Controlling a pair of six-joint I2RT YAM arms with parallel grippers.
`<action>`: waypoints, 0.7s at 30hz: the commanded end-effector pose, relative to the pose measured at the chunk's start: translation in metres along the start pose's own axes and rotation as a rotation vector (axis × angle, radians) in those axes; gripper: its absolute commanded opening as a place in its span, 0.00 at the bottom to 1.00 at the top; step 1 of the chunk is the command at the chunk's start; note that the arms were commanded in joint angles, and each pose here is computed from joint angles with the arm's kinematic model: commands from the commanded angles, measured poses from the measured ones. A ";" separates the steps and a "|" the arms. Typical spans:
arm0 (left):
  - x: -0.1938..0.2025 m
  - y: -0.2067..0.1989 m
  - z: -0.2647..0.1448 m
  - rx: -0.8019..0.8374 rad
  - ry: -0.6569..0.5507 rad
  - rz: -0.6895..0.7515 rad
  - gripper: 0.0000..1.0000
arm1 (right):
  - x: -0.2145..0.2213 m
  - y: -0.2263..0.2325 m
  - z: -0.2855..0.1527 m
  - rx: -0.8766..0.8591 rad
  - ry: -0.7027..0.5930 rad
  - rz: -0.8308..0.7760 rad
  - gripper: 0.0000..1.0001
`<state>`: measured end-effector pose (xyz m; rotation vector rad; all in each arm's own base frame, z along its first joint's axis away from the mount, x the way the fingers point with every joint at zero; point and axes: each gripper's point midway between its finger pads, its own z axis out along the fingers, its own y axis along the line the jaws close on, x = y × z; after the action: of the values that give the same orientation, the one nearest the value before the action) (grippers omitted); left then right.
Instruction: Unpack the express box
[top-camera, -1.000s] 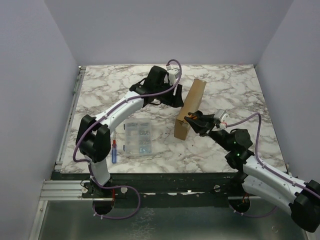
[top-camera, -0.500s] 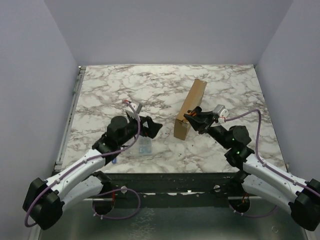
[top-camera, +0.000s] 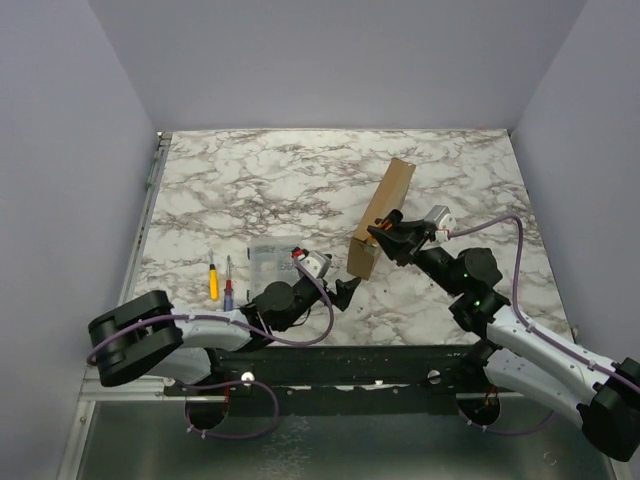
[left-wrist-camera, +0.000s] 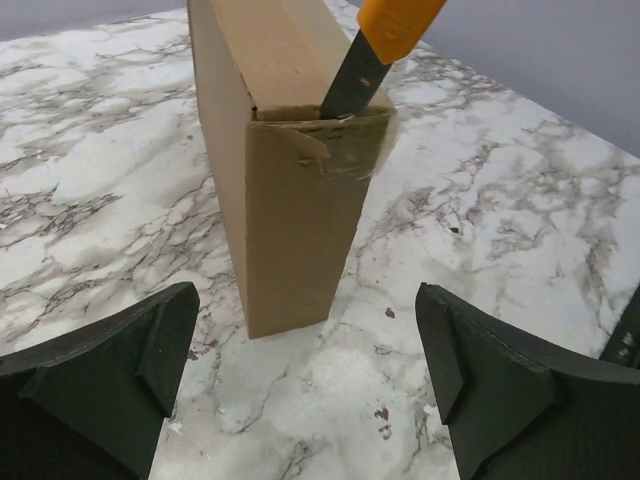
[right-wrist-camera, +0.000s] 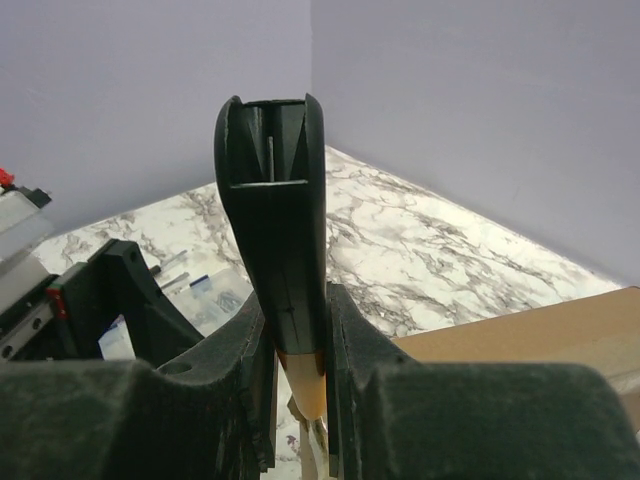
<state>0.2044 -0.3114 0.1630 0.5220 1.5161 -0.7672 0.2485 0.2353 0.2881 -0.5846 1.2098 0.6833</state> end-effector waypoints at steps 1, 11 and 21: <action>-0.043 0.012 0.021 -0.112 -0.211 -0.018 0.99 | 0.011 -0.006 0.001 0.030 0.068 0.008 0.01; -0.028 0.005 0.057 -0.127 -0.200 -0.020 0.99 | 0.012 -0.006 0.002 0.029 0.071 0.008 0.01; -0.011 0.017 0.077 -0.224 -0.196 -0.047 0.99 | 0.014 -0.004 0.002 0.014 0.080 0.008 0.01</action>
<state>0.2580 -0.3582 0.1639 0.3618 1.4342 -0.6753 0.2506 0.2364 0.2881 -0.5895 1.2328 0.6802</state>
